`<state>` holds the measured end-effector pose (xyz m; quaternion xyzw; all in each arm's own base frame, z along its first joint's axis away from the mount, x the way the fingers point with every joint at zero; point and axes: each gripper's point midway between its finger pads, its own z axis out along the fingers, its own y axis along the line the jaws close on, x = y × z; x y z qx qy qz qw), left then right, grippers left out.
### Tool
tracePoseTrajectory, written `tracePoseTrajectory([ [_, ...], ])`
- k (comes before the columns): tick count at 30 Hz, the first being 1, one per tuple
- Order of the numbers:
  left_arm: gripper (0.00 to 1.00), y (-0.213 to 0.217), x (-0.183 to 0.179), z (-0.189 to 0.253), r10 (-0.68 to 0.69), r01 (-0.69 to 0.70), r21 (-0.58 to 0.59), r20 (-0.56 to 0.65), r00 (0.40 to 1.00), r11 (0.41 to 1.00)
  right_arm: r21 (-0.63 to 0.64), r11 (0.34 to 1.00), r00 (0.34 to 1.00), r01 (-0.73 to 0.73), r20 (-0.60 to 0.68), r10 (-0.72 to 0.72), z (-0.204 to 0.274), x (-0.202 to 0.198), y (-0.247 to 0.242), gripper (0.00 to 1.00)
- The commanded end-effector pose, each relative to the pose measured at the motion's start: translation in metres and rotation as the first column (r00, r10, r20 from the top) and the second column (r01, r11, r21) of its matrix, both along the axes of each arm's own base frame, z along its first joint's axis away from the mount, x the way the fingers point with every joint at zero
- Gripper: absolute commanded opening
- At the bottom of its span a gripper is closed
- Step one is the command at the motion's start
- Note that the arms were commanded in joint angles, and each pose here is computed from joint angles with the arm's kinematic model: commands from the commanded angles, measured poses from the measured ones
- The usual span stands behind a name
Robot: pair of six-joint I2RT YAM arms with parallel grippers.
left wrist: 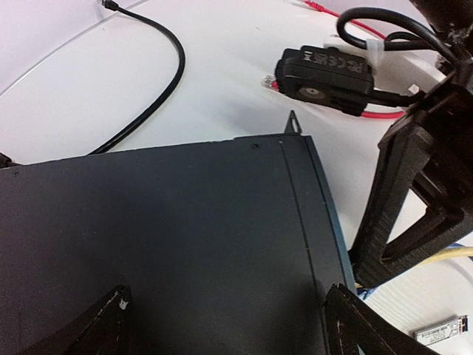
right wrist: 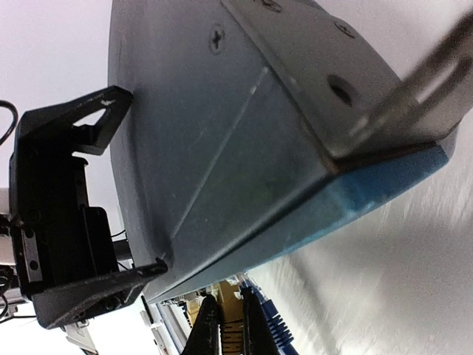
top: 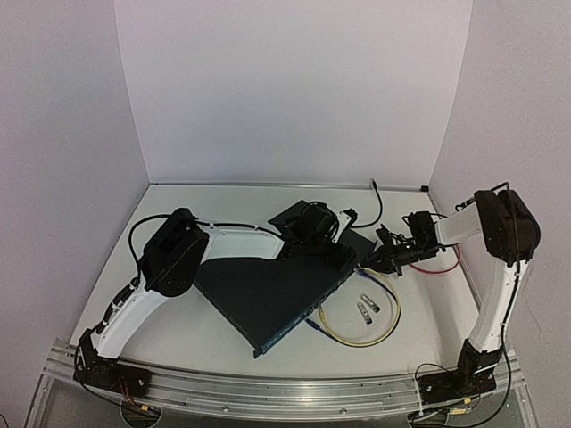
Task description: Pull the plug from the switch port
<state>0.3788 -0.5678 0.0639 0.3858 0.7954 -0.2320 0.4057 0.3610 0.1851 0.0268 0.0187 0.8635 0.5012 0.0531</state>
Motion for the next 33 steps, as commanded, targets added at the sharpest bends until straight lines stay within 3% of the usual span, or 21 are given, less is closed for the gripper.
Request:
tracePoseTrajectory([
  [1, 0.9, 0.044, -0.012, -0.068, 0.054, -0.023, 0.188, -0.158, 0.986, 0.982, -0.071, 0.996, 0.998, 0.046, -0.049, -0.05, 0.008, -0.026, -0.02, 0.0],
  [5, 0.9, 0.044, -0.012, -0.072, 0.054, -0.021, 0.198, -0.162, 0.985, 0.98, -0.075, 0.995, 0.994, 0.071, -0.082, -0.077, 0.0, -0.037, -0.023, 0.0],
  [7, 0.9, 0.045, -0.013, -0.077, 0.055, -0.02, 0.207, -0.168, 0.984, 0.978, -0.003, 0.991, 0.978, 0.13, -0.165, -0.129, -0.006, -0.034, -0.02, 0.0],
  [11, 0.9, 0.046, -0.019, -0.082, 0.049, -0.007, 0.209, -0.198, 0.979, 0.978, 0.159, 0.955, 0.955, 0.251, -0.203, -0.217, -0.017, -0.018, -0.013, 0.0],
  [17, 0.9, 0.043, -0.025, -0.085, 0.036, 0.009, 0.19, -0.235, 0.971, 0.982, 0.256, 0.925, 0.959, 0.281, -0.118, -0.258, -0.016, -0.009, -0.012, 0.0],
  [26, 0.9, 0.049, -0.027, -0.099, 0.065, -0.01, 0.211, -0.255, 0.965, 0.977, 0.224, 0.93, 0.955, 0.292, -0.117, -0.272, -0.025, -0.031, -0.018, 0.0],
  [30, 0.9, 0.053, -0.028, -0.107, 0.082, -0.02, 0.228, -0.266, 0.961, 0.974, 0.186, 0.919, 0.931, 0.349, -0.178, -0.318, -0.036, -0.039, -0.026, 0.0],
  [33, 0.9, 0.057, -0.028, -0.112, 0.1, -0.033, 0.241, -0.27, 0.958, 0.97, 0.083, 0.923, 0.902, 0.376, -0.263, -0.344, -0.063, -0.056, -0.031, 0.0],
])
